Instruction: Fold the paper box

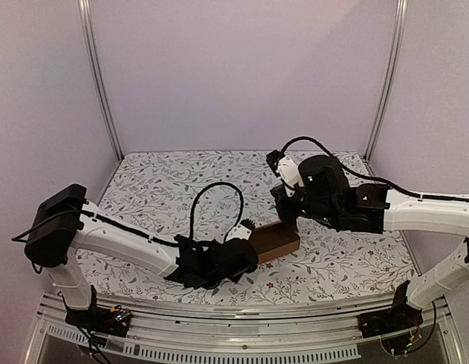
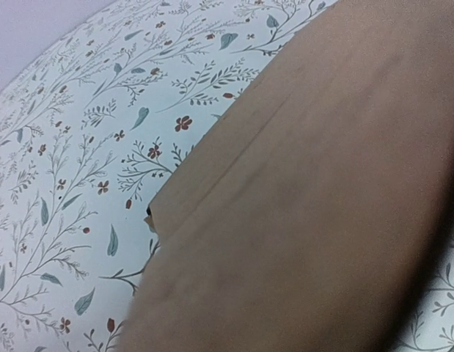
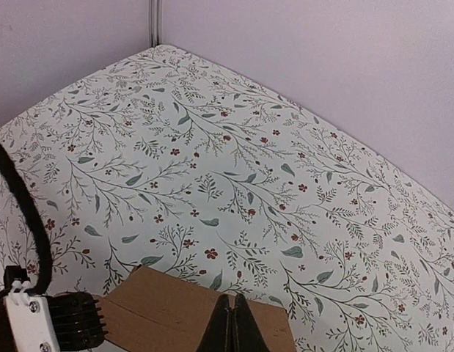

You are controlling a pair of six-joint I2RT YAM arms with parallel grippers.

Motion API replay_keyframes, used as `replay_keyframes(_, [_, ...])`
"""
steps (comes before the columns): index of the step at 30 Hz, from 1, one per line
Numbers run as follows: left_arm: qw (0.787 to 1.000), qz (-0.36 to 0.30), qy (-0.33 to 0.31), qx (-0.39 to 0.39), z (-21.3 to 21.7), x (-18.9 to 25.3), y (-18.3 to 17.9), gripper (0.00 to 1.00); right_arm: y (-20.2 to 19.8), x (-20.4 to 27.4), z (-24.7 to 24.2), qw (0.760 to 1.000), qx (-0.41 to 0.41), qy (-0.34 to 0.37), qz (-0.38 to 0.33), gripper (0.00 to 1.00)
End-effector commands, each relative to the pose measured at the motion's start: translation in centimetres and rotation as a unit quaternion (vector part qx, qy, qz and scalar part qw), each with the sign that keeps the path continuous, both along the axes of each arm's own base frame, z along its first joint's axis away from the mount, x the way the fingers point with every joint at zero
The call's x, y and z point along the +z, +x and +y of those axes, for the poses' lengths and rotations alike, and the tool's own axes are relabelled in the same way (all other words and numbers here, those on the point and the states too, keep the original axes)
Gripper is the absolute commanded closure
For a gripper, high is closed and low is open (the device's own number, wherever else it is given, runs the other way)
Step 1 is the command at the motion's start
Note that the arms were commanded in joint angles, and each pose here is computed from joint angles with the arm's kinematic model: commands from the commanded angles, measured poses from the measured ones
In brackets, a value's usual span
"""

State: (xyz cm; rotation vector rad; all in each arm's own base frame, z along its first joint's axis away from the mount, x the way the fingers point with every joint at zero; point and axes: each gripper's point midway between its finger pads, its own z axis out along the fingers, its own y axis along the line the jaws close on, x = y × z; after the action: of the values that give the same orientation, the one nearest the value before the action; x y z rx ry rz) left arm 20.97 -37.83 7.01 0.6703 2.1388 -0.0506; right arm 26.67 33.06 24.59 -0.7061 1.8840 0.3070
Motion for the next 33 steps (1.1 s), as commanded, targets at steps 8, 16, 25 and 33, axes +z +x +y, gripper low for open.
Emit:
replay_keyframes(8, [0.998, 0.012, 0.062, -0.02, 0.7, -1.9, -1.1, 1.0, 3.9, -7.8, 1.5, 0.997, -0.011, -0.01, 0.077, 1.0])
replay_keyframes(16, [0.996, 0.02, 0.081, -0.032, 0.9, -2.2, -1.4, 0.87, 3.9, -11.6, 1.4, 0.994, -0.018, -0.025, 0.106, 1.0])
replay_keyframes(25, [0.995, 0.044, 0.074, -0.054, 1.1, -2.1, -2.7, 0.66, 3.2, -15.0, 0.8, 0.99, -0.028, -0.027, 0.135, 1.0])
replay_keyframes(33, [0.989, 0.096, 0.032, -0.108, 0.9, -0.4, -5.1, 0.56, 2.5, -18.7, -0.1, 0.985, -0.043, -0.033, 0.162, 1.0])
